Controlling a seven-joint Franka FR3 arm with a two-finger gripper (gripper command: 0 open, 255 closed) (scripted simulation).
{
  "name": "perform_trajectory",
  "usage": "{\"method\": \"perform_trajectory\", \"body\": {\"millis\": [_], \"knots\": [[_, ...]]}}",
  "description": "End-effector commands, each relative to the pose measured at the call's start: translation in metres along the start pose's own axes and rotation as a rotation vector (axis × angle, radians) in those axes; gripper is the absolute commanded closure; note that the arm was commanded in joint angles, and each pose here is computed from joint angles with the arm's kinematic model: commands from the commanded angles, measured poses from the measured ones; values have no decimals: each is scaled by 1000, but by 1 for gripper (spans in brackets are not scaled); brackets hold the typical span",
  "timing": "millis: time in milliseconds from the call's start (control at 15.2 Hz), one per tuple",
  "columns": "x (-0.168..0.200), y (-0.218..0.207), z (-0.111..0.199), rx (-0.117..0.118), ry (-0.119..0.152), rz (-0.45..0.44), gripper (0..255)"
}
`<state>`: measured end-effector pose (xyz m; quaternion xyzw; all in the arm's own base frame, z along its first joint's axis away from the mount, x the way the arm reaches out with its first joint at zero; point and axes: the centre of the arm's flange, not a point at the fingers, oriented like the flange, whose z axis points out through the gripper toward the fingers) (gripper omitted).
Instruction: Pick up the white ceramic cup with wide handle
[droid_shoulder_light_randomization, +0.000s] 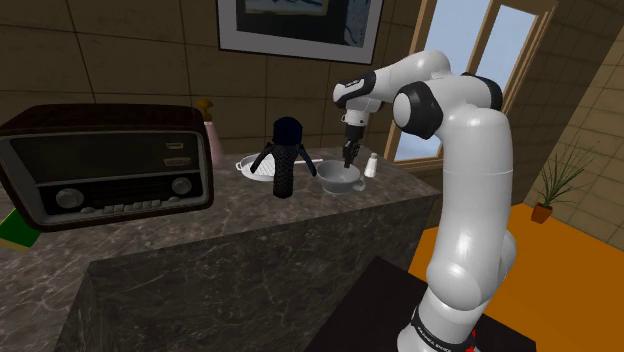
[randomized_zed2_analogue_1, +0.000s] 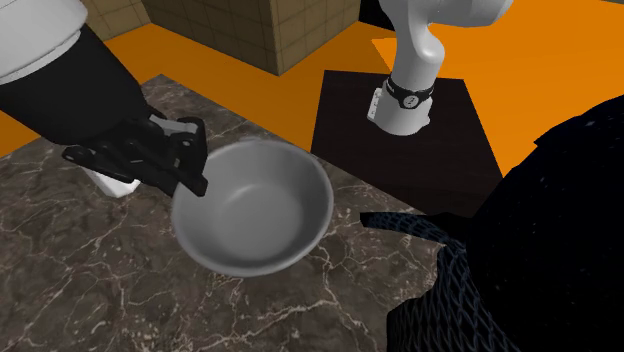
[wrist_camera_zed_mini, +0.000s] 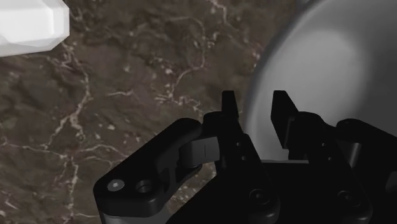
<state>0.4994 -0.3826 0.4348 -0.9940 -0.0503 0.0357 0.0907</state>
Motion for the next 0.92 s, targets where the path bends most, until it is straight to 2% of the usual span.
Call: {"method": "perform_trajectory", "body": {"millis": [0,726,858], "knots": [[0,-2,-10,0,0,0,255],[-3,-13,-67,0,0,0,255],[-3,-13,-68,0,0,0,255]]}}
